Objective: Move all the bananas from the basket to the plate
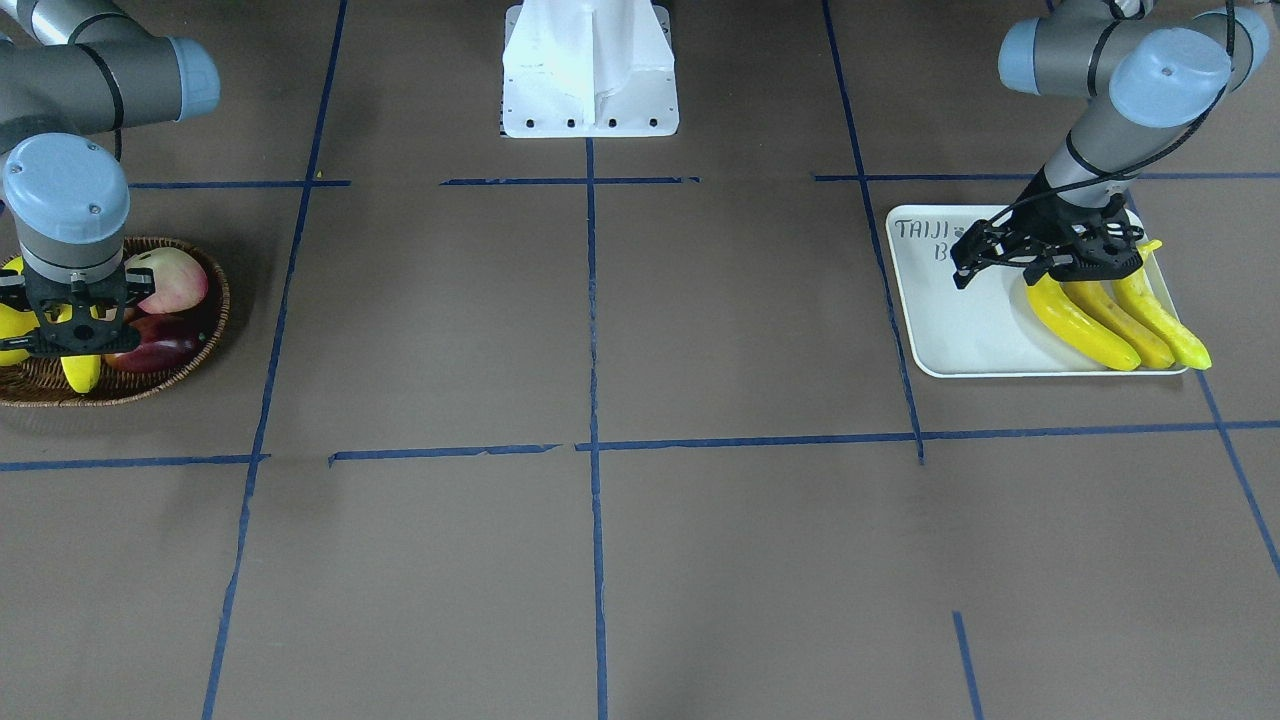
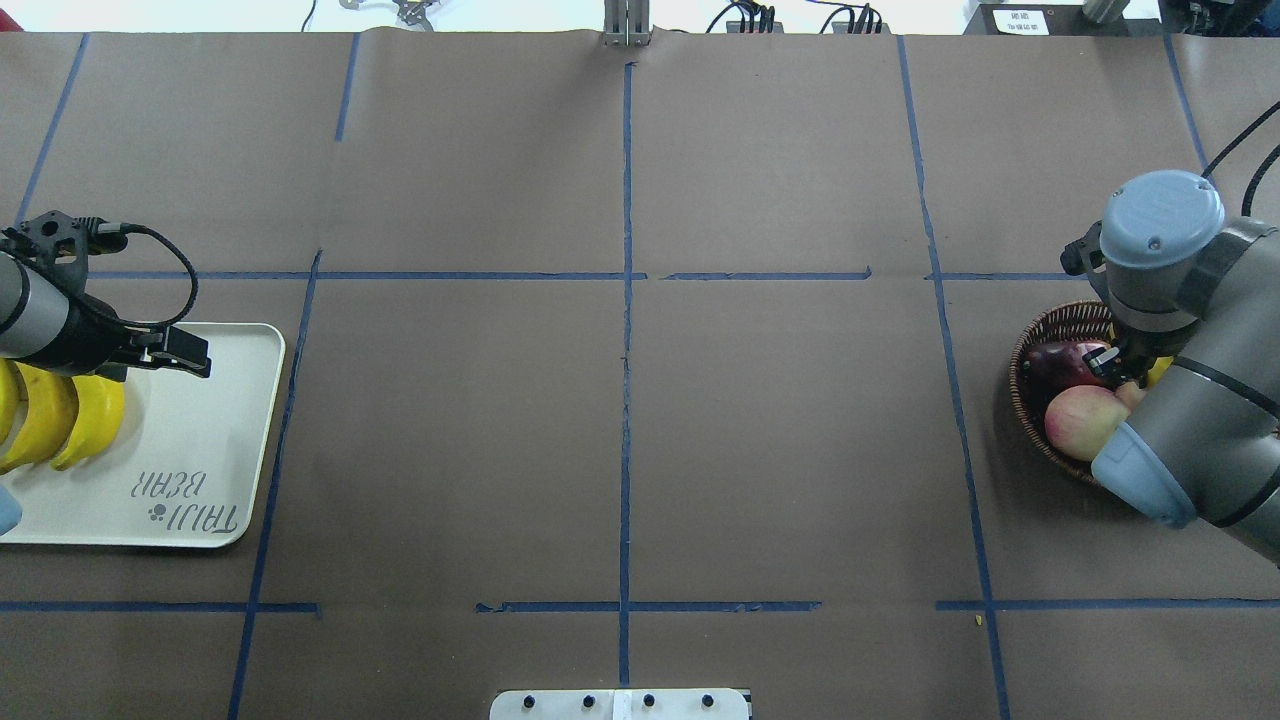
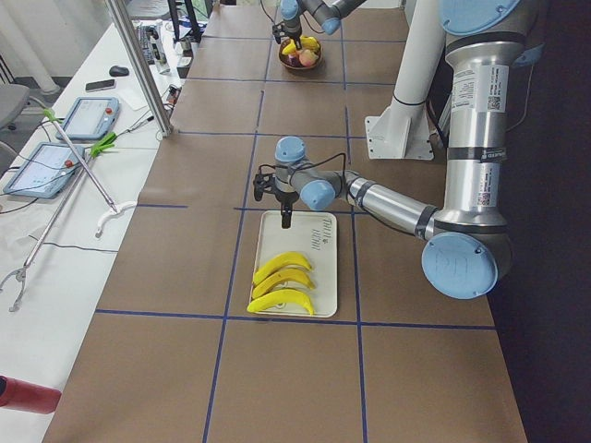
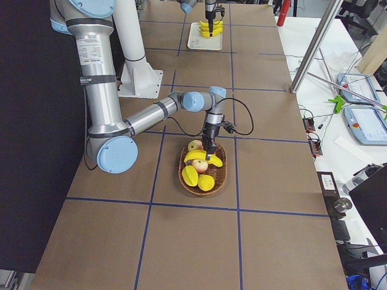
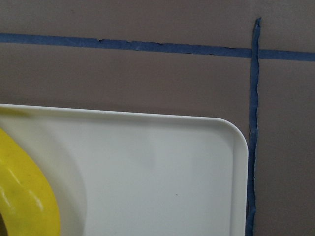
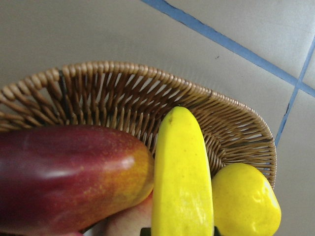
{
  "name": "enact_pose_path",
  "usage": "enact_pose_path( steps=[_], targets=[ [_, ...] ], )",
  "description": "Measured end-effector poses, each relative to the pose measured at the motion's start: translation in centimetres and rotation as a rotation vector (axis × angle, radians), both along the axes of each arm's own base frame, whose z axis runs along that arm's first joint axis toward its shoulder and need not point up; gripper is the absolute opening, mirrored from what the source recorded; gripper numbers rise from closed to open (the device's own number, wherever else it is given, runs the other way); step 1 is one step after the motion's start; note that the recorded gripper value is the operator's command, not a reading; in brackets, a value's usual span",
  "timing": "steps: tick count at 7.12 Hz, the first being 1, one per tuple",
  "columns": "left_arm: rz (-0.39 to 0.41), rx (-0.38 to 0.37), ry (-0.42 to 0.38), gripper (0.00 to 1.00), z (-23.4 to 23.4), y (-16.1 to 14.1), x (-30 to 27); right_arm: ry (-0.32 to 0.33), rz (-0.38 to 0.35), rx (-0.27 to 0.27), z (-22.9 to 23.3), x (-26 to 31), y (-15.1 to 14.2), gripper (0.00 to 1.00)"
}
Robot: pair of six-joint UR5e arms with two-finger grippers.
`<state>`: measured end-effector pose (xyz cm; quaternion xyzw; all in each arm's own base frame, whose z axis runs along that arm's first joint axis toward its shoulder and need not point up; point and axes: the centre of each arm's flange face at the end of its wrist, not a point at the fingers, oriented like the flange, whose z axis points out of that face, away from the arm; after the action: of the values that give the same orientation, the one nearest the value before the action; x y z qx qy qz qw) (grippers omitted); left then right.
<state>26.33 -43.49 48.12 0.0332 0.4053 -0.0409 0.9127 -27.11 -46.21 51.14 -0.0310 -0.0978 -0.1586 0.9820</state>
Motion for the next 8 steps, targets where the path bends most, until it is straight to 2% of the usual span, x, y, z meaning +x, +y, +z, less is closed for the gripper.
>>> enact_pose_path(
  steps=[2, 4, 5, 6, 8],
  targets=[
    [0.001, 0.001, 0.001, 1.00, -0.1, 0.0, 0.1, -0.011, 0.004, 0.011, -0.9, 0.3, -0.3, 0.00],
    [0.003, 0.006, 0.009, 1.00, -0.6, 0.0, 0.2, -0.058, 0.016, 0.049, -4.3, 3.1, -0.6, 0.00],
    [0.004, 0.020, 0.023, 1.00, -1.4, -0.2, 0.5, -0.121, 0.016, 0.069, -7.1, 4.5, -0.3, 0.00],
    [0.003, 0.041, 0.049, 1.00, -3.1, -0.7, 1.0, -0.212, 0.015, 0.082, -10.1, 5.1, 0.1, 0.00],
    [-0.027, 0.044, 0.130, 1.00, -8.2, -2.0, 3.5, -0.370, 0.001, 0.128, -16.3, 4.5, -0.2, 0.01]
  ],
)
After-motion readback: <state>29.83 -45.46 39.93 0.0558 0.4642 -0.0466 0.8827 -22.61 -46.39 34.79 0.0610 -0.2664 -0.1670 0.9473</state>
